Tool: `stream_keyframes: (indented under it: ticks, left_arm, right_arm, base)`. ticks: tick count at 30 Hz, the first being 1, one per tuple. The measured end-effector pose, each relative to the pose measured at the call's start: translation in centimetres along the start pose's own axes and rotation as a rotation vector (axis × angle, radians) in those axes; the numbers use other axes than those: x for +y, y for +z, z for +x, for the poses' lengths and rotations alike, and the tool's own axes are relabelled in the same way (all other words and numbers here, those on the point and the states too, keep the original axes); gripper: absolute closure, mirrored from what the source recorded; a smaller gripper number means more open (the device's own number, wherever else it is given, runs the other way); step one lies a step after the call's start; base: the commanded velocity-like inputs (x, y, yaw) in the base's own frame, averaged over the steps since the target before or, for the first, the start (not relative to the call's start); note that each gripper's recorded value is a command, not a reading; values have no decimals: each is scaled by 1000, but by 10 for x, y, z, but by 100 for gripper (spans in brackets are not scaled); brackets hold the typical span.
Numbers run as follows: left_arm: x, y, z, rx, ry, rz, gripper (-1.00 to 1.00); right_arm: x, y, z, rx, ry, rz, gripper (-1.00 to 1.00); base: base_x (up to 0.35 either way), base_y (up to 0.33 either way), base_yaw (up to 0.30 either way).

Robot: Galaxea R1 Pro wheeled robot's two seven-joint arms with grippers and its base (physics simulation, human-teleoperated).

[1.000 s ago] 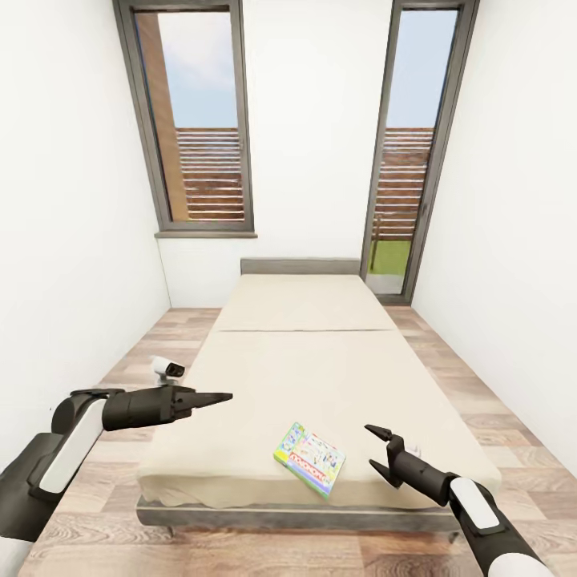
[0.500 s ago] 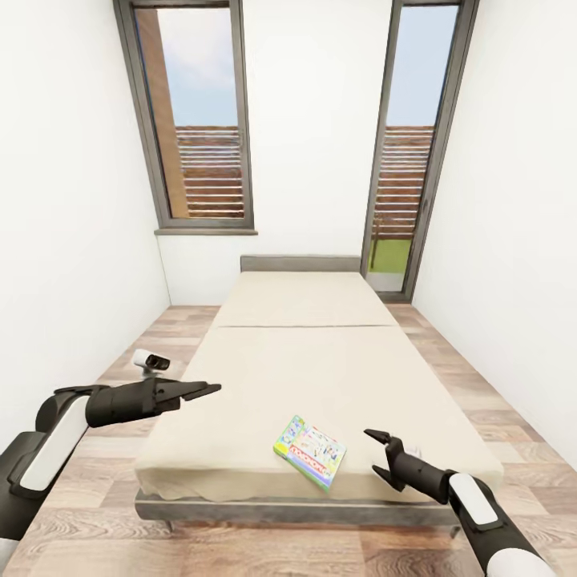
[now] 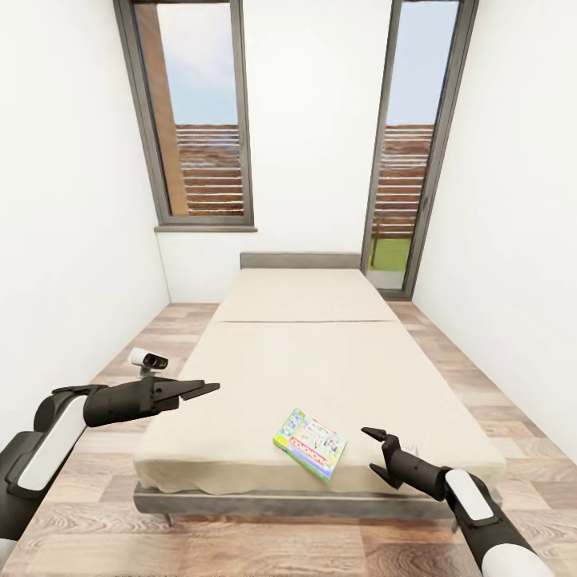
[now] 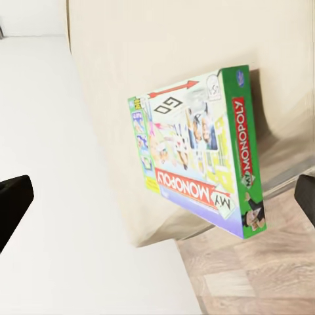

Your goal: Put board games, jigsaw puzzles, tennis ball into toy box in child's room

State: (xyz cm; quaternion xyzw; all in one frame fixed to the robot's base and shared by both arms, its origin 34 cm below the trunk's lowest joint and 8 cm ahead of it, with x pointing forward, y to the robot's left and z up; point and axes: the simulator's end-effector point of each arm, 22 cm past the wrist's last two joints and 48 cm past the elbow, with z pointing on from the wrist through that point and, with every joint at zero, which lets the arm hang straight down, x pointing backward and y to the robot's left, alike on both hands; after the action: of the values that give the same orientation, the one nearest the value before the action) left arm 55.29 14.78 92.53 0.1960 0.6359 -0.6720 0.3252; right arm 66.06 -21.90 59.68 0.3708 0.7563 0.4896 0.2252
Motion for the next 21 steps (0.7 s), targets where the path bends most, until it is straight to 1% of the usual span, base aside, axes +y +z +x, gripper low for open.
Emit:
stream_keyframes:
  ticks: [21]
  left_arm:
    - [26,-7,35,-4,2,-1,-100]
  right_arm:
    - [-43,16,9,7,-2,1,-100]
  base:
    - [0,0,0]
